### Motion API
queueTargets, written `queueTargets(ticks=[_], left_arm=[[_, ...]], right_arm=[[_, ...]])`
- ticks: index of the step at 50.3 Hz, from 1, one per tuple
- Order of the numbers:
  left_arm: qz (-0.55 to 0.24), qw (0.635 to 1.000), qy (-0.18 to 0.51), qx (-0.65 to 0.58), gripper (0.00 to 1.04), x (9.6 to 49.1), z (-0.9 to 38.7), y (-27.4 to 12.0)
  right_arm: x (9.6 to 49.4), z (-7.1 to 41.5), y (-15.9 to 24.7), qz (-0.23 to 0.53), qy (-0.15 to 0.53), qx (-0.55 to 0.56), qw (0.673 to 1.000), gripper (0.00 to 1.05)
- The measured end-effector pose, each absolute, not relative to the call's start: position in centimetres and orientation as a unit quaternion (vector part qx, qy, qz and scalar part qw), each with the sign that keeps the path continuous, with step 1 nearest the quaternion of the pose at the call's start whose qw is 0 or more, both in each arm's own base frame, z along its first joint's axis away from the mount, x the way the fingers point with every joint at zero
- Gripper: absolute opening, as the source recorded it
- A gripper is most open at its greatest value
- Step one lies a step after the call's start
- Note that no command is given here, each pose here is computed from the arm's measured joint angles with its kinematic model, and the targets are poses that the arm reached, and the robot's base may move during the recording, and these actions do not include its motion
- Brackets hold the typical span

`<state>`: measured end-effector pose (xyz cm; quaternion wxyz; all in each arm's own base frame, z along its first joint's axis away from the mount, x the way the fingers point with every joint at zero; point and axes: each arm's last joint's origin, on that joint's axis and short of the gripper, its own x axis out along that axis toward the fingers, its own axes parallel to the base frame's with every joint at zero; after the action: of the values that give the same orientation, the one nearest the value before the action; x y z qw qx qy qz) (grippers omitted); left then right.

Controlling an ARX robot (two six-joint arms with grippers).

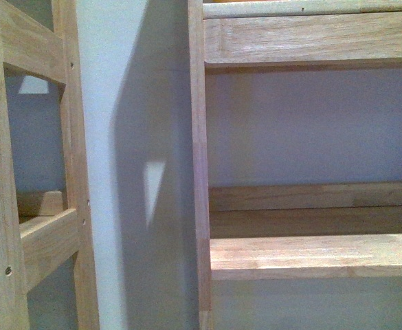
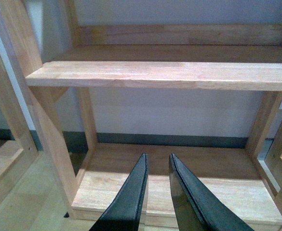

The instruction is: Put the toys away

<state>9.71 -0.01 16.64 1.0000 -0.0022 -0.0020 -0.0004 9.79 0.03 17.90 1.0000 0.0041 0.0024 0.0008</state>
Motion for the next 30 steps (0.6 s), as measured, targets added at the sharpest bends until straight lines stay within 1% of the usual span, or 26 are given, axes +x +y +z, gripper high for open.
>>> queueTargets(ticks=[12,27,30], left_arm=[[0.0,1.0,-0.002,-0.002,0.99,9.7,16.6,0.0],[0.0,1.0,-0.002,-0.002,0.99,9.7,16.6,0.0],[0.0,1.0,-0.002,-0.002,0.99,9.7,16.6,0.0]], right_arm=[[9.8,16.7,0.0,0.001,0.002,0.004,1.0,0.18],[9.7,16.7,0.0,0.001,-0.001,0.003,1.0,0.18],[9.7,16.7,0.0,0.001,-0.001,0.003,1.0,0.27]])
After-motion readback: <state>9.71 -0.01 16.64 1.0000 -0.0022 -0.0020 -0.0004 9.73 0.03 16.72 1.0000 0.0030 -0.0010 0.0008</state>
